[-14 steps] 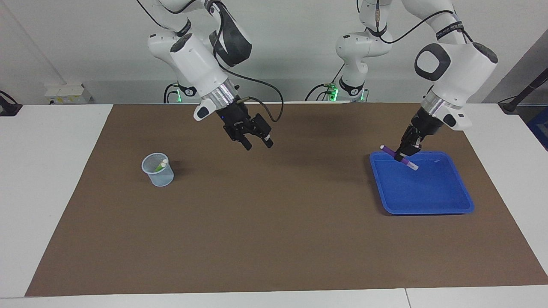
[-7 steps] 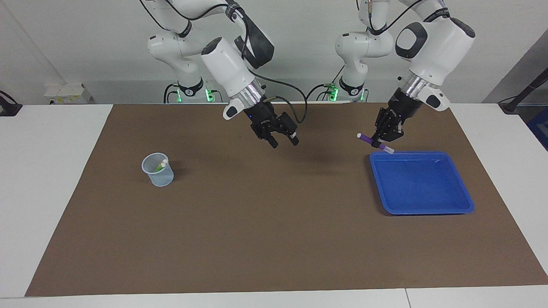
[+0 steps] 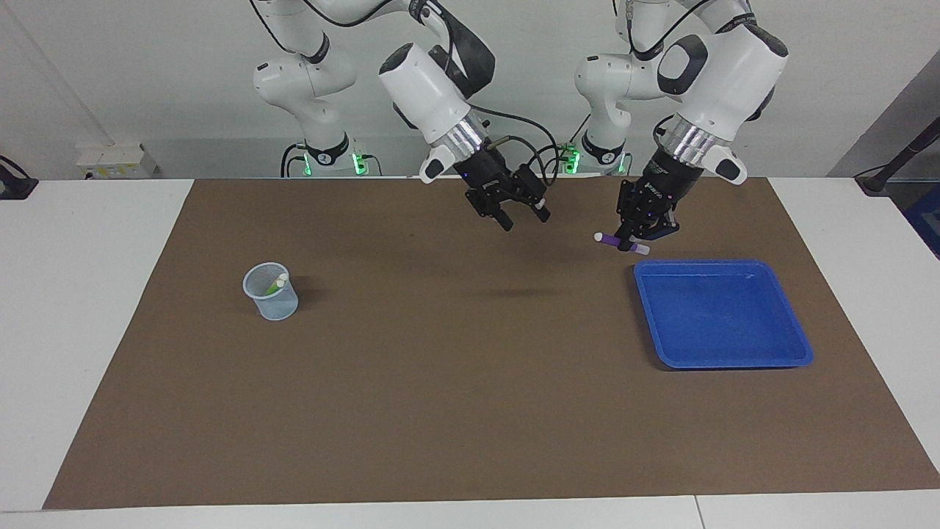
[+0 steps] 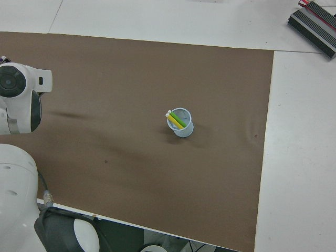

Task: Transfer and insert pens with both arms
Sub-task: 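Lift the purple pen inward with the left gripper while the right gripper approaches, then close the right gripper on the purple pen's free end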

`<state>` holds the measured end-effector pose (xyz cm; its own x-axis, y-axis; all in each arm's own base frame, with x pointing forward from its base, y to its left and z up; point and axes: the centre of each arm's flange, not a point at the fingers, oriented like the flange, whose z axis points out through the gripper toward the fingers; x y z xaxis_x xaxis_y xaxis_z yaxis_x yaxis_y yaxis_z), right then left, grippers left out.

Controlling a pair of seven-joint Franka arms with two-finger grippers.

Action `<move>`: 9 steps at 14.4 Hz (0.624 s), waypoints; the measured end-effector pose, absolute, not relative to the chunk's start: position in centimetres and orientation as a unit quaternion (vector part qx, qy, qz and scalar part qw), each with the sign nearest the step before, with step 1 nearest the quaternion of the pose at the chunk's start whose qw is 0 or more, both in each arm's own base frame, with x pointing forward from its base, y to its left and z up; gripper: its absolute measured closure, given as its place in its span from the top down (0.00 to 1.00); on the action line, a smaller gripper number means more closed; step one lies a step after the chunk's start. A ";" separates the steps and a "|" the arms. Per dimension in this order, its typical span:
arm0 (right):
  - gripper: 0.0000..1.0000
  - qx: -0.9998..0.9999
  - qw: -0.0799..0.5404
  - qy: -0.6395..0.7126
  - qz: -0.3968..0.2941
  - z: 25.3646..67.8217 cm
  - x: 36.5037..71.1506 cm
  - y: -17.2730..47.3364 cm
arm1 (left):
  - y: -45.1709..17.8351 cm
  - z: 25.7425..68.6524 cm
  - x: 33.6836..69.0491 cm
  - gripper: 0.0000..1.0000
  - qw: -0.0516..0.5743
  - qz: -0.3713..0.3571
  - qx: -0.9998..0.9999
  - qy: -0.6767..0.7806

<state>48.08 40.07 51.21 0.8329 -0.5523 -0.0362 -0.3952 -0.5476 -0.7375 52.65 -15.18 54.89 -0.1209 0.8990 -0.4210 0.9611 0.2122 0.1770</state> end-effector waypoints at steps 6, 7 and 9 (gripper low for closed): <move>1.00 -0.863 0.417 0.271 -0.093 53.7 47.1 42.5 | -16.8 55.3 51.4 0.17 0.225 -0.072 0.630 0.740; 1.00 -0.858 0.424 0.277 -0.093 54.3 47.6 42.7 | -17.1 55.4 51.2 0.17 0.225 -0.072 0.633 0.737; 1.00 -0.850 0.435 0.281 -0.094 55.2 48.8 43.1 | -17.7 55.4 50.8 0.17 0.225 -0.073 0.641 0.731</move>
<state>48.85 43.15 55.15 0.8241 -0.5599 -0.0858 -0.3968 -0.4624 -0.7929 50.84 -17.66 55.37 -0.0784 0.9032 -0.4219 0.9690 0.1686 0.1809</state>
